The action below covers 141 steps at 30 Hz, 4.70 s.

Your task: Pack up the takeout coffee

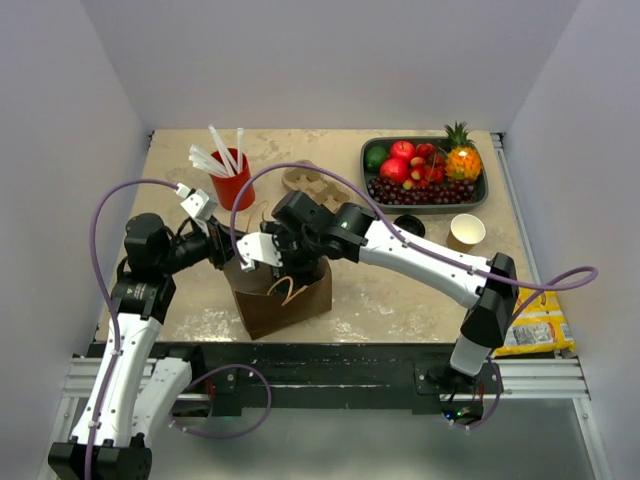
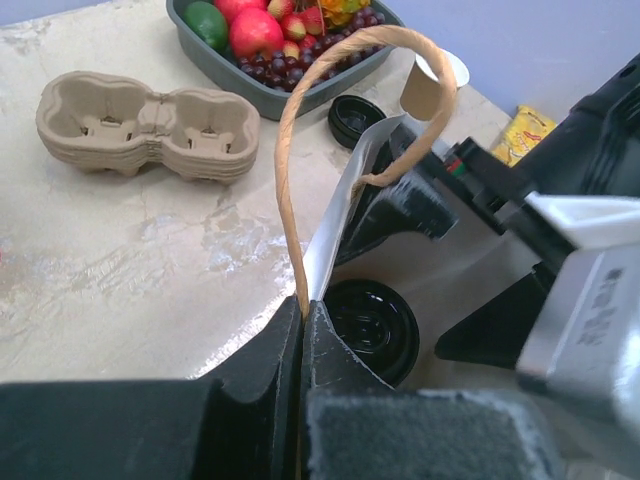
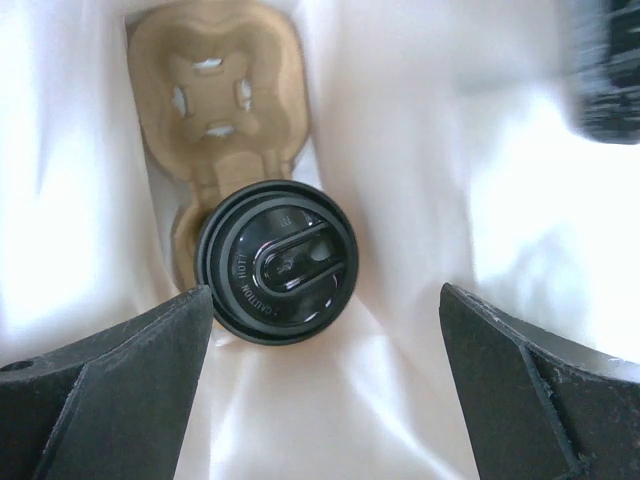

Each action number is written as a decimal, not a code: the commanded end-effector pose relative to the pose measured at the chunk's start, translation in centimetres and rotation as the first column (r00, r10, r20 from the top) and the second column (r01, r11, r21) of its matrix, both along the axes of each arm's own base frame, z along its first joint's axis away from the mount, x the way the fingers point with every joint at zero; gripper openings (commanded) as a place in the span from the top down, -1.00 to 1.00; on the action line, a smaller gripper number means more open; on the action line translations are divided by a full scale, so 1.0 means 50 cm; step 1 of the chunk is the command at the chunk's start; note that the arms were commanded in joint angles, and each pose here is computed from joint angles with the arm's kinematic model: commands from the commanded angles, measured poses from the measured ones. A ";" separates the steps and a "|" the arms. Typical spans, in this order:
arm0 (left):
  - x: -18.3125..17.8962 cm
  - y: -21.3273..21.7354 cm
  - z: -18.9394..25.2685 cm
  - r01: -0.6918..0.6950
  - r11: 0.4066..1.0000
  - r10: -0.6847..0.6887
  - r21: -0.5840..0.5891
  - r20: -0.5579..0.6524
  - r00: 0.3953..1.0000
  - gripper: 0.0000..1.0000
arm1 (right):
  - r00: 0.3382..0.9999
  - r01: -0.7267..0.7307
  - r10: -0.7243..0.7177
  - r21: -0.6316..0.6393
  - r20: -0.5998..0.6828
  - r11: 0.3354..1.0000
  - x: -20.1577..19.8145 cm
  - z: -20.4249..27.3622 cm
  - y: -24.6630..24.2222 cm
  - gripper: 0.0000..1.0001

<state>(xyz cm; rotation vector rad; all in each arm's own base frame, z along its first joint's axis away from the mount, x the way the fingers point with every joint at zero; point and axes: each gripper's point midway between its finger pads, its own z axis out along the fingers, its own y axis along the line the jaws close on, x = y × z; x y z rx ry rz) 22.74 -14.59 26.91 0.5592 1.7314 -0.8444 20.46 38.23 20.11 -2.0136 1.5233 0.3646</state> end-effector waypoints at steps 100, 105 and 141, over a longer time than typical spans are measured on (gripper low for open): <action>0.181 0.087 0.281 -0.303 0.936 0.230 0.177 0.345 0.910 -0.18 | 0.812 0.581 -0.469 0.573 -0.349 0.579 0.377 0.348 -0.077 -0.94; 0.351 0.147 0.225 -0.493 0.846 0.433 0.200 0.281 0.857 -0.15 | 0.732 0.665 -0.563 0.579 -0.382 0.472 0.440 0.349 -0.119 -0.91; 0.670 0.131 0.010 -0.403 0.859 0.399 0.317 0.081 0.914 1.00 | 0.615 0.772 -0.597 0.547 -0.515 0.324 0.596 0.291 -0.214 -0.86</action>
